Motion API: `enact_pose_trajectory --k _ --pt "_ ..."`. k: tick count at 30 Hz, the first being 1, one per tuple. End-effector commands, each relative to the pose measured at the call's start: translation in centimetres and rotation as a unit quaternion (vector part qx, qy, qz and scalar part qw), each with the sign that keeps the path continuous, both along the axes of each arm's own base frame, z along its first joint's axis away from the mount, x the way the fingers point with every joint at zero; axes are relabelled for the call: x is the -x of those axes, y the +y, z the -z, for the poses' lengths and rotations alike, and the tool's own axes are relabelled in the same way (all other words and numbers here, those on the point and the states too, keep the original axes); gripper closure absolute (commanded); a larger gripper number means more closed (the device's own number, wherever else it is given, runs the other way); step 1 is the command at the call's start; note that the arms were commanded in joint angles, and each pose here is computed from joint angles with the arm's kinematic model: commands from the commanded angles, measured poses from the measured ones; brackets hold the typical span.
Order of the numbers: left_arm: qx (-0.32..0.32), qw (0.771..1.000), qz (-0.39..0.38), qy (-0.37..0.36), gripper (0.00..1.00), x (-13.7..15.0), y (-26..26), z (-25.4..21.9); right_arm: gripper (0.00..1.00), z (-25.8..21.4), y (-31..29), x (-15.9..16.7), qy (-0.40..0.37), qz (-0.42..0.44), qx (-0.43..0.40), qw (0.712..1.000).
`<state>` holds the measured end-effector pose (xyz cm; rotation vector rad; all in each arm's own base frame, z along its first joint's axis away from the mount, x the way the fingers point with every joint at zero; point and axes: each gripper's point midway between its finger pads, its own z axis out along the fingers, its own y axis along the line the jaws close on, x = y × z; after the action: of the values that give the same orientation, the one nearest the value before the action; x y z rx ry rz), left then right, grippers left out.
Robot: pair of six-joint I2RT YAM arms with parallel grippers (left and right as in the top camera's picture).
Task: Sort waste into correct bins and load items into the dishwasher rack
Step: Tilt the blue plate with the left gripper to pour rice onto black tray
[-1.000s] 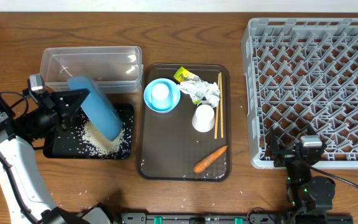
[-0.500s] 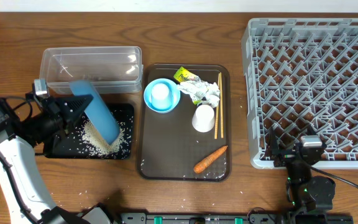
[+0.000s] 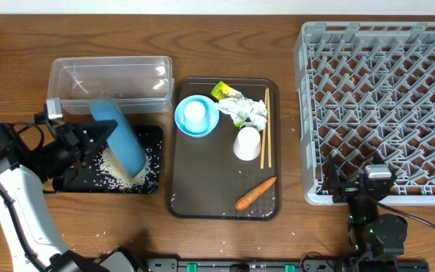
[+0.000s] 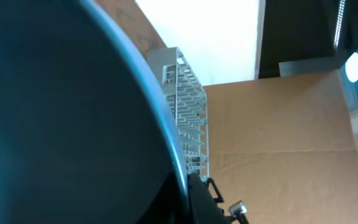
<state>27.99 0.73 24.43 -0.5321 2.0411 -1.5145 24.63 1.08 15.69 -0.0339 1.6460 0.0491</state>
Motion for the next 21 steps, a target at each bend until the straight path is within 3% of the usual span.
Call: enact_pose_trajectory --k 1,2,4,6,7,9,10,12,15,17,21 --pt "-0.040 0.997 0.016 -0.066 0.94 0.0 -0.1 -0.7 0.01 0.1 -0.2 0.0 0.001 0.003 0.007 1.000" --pt "-0.030 0.998 0.011 -0.054 0.94 -0.1 0.1 -0.6 0.01 0.1 -0.2 0.0 0.001 0.003 0.007 1.000" --pt "0.048 0.999 0.002 -0.012 0.94 0.4 -0.5 -1.7 0.01 0.1 -0.2 0.0 0.001 0.003 0.007 1.000" --pt "0.000 0.994 0.021 -0.106 0.94 0.2 -0.5 -2.7 0.01 0.1 -0.2 0.0 0.001 0.003 0.007 1.000" --pt "-0.006 0.996 0.015 -0.083 0.94 0.0 -0.2 -2.0 0.01 0.1 -0.2 0.0 0.001 0.003 0.007 1.000" --pt "0.065 0.998 0.002 -0.003 0.94 0.6 -0.8 -2.1 0.01 0.1 -0.2 0.0 0.001 0.003 0.007 1.000" --pt "0.079 0.997 0.011 -0.020 0.94 1.0 -1.4 -3.0 0.01 0.1 -0.2 0.0 0.001 0.003 0.007 1.000" --pt "0.038 0.996 0.028 -0.077 0.94 1.2 -1.9 -3.6 0.01 0.1 -0.2 0.0 0.001 0.003 0.007 1.000" --pt "0.019 0.999 0.022 -0.028 0.94 1.7 -2.3 -2.6 0.01 0.1 -0.2 0.0 0.001 0.003 0.007 1.000" --pt "0.007 0.999 0.026 -0.038 0.94 2.2 -2.8 -3.1 0.01 0.1 -0.2 0.0 0.001 0.003 0.007 1.000" --pt "-0.084 0.996 0.004 -0.017 0.94 2.7 -2.2 -1.9 0.01 0.1 -0.2 0.0 0.001 0.003 0.007 1.000"
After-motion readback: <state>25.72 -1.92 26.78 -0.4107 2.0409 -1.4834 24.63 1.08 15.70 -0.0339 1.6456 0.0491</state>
